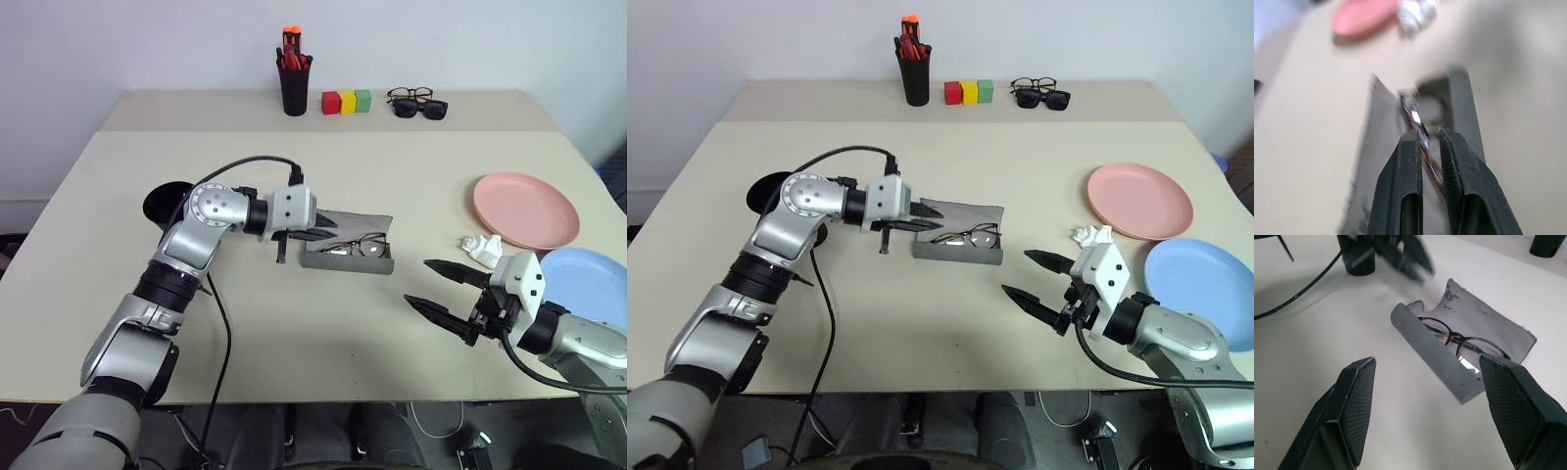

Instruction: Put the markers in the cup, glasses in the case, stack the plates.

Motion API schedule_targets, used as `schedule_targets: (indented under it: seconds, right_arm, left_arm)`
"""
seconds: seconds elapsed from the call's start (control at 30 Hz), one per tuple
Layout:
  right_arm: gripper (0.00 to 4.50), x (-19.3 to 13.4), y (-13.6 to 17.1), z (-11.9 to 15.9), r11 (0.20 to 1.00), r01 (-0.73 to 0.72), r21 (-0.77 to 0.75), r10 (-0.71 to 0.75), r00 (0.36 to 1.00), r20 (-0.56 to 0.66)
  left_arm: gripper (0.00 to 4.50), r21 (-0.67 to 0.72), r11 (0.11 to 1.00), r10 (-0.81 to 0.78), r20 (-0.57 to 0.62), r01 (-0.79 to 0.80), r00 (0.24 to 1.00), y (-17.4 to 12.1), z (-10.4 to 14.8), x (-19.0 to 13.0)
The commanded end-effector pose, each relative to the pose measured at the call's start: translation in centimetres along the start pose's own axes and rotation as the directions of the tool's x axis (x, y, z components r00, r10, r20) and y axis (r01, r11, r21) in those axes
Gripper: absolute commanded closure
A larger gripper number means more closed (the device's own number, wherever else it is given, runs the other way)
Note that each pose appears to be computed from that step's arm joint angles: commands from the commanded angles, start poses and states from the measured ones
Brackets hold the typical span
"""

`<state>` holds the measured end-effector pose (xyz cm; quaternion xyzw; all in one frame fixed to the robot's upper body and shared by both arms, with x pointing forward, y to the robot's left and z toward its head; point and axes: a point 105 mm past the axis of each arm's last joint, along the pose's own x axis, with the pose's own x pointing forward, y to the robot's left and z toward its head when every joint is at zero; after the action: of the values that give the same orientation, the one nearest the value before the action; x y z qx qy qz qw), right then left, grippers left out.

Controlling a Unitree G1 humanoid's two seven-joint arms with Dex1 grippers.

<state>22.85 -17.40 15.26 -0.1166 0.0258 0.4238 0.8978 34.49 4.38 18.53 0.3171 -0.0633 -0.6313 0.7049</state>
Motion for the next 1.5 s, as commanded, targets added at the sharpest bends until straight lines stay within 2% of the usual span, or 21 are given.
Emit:
schedule_targets:
  seconds: [0.03, 0.2, 0.37, 0.4, 0.5, 0.57, 0.7, 0.8, 0.97, 1.17, 1.37, 1.5]
  right_arm:
    - [1.08, -0.4, -0.2, 0.5, 0.999, 0.008, -0.035, -0.007, 1.0, 0.023]
    - [1.08, -0.6, -0.7, -0.2, 0.999, 0.003, -0.039, -0.002, 1.0, 0.02]
    - [1.08, -0.8, -0.9, -0.5, 0.999, 0.004, -0.046, -0.003, 1.0, 0.023]
    - [1.08, -0.8, -0.9, -0.7, 0.999, 0.006, -0.047, -0.005, 1.0, 0.022]
    - [1.08, -0.9, -0.8, -1.0, 0.999, 0.015, -0.049, -0.013, 1.0, 0.025]
    - [1.08, -0.9, -0.8, -1.1, 0.999, 0.022, -0.049, -0.021, 0.999, 0.03]
    - [1.08, -0.9, -0.5, -1.1, 0.998, 0.033, -0.05, -0.031, 0.999, 0.038]
    - [1.08, -0.9, -0.4, -0.9, 0.998, 0.041, -0.049, -0.039, 0.998, 0.041]
    - [1.08, -1.0, -0.1, -0.9, 0.997, 0.055, -0.046, -0.053, 0.998, 0.038]
    - [1.08, -1.3, -0.2, -1.0, 0.997, 0.067, -0.045, -0.065, 0.998, 0.026]
    - [1.08, -0.8, -1.1, 0.2, 0.996, 0.087, -0.034, -0.086, 0.996, 0.024]
    - [1.08, -0.8, -2.1, 0.5, 0.985, 0.174, 0.014, -0.174, 0.985, -0.003]
  left_arm:
    - [3.91, -0.068, 0.996, 0.07, 0.074, -0.065, 0.995, 1.1, 2.2, 0.3]
    - [3.91, -0.043, 0.984, 0.173, 0.023, -0.172, 0.985, 3.6, 3.4, 2.2]
    - [3.91, 0.092, 0.968, 0.241, -0.1, -0.232, 0.965, 6.4, 3.9, 3.6]
    - [3.91, 0.138, 0.963, 0.251, -0.154, -0.231, 0.956, 7.2, 3.7, 3.8]
    - [3.91, 0.239, 0.952, 0.259, -0.291, -0.193, 0.921, 8.9, 2.9, 4.2]
    - [3.91, 0.292, 0.943, 0.26, -0.338, -0.162, 0.904, 9.4, 2.4, 4.8]
    - [3.91, 0.413, 0.91, 0.235, -0.441, -0.036, 0.866, 8.9, 0.8, 6.6]
    - [3.91, 0.438, 0.899, 0.206, -0.459, 0.019, 0.864, 8.1, 0.2, 7.6]
    - [3.91, 0.357, 0.931, 0.114, -0.473, 0.073, 0.874, 6.6, -0.5, 8.9]
    - [3.91, 0.061, 0.978, -0.152, -0.441, 0.198, 0.885, 4.5, -0.5, 7.8]
    - [3.91, -0.12, 0.929, -0.369, -0.355, 0.35, 0.859, 2.5, 0.4, 5.5]
    - [3.91, -0.172, 0.9, -0.436, -0.345, 0.401, 0.831, 0.2, -0.3, 3.8]
